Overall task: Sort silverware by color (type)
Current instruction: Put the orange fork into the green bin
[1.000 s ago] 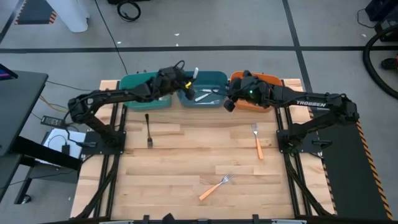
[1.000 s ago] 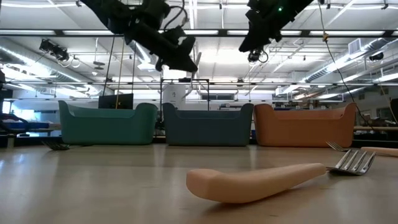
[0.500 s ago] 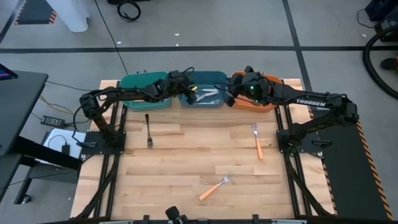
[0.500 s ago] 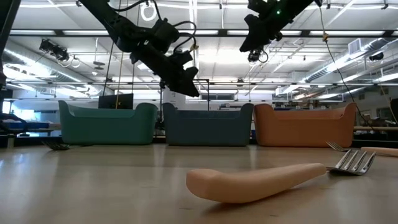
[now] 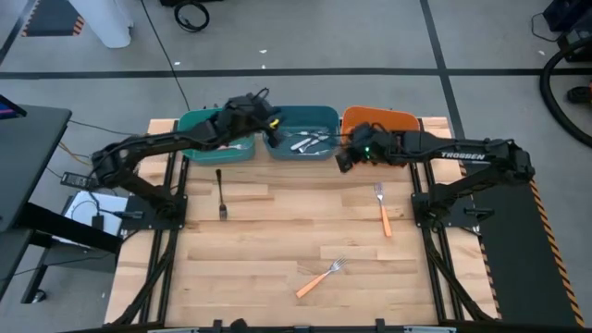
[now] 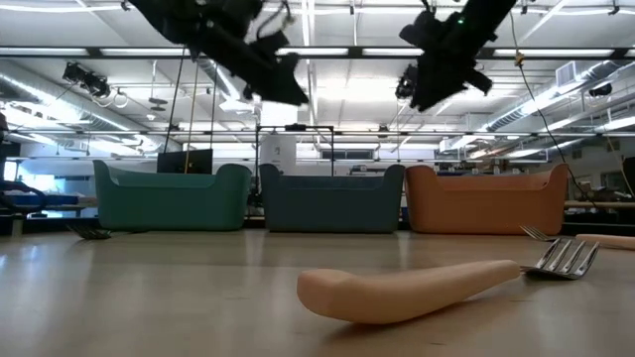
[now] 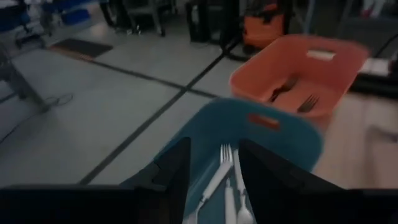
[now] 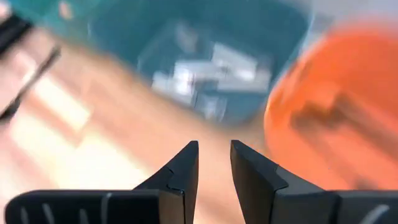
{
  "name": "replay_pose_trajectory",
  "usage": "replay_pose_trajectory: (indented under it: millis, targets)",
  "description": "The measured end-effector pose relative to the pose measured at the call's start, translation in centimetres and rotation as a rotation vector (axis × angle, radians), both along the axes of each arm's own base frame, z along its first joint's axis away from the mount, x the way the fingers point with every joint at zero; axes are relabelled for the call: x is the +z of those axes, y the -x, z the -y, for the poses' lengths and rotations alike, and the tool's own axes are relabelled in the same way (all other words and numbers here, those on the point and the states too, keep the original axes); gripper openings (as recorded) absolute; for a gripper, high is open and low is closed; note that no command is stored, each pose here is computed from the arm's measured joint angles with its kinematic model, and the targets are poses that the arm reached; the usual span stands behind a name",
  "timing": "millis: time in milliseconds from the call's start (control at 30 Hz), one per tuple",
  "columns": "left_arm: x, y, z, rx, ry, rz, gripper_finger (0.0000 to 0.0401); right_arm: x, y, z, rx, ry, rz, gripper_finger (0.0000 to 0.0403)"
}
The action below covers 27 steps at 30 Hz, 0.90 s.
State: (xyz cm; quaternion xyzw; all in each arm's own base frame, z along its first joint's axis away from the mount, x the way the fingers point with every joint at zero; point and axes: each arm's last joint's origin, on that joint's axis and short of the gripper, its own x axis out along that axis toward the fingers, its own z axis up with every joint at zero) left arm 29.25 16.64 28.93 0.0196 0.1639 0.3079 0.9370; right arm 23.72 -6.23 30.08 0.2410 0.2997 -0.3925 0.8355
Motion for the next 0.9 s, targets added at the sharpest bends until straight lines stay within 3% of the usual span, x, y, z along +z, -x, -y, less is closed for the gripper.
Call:
replay_pose_trajectory:
  millis: [133, 233, 400, 667, 900]
  targets:
    - [2.7, 1.8, 1.4, -0.041, -0.018, 0.053, 0.0145, -1.2, 1.1, -1.8, -0.021, -0.289, -0.074, 0.0101]
    - [4.5, 3.1, 2.2, -0.049, -0.043, 0.098, 0.0145, -1.9, 2.0, -3.3, -0.067, -0.432, -0.161, 0.0101]
    - [6.5, 4.9, 3.2, -0.051, -0.071, 0.144, 0.0146, -4.1, 3.3, -5.6, -0.126, -0.545, -0.308, 0.0101]
    - [6.2, 6.0, 4.0, -0.06, -0.016, 0.053, 0.0146, -8.6, 4.2, -7.7, -0.299, -0.725, -0.321, 0.0101]
    - [5.1, 6.1, 4.7, -0.077, 0.049, -0.044, 0.0146, -11.1, 5.2, -7.8, -0.373, -0.709, -0.34, 0.0101]
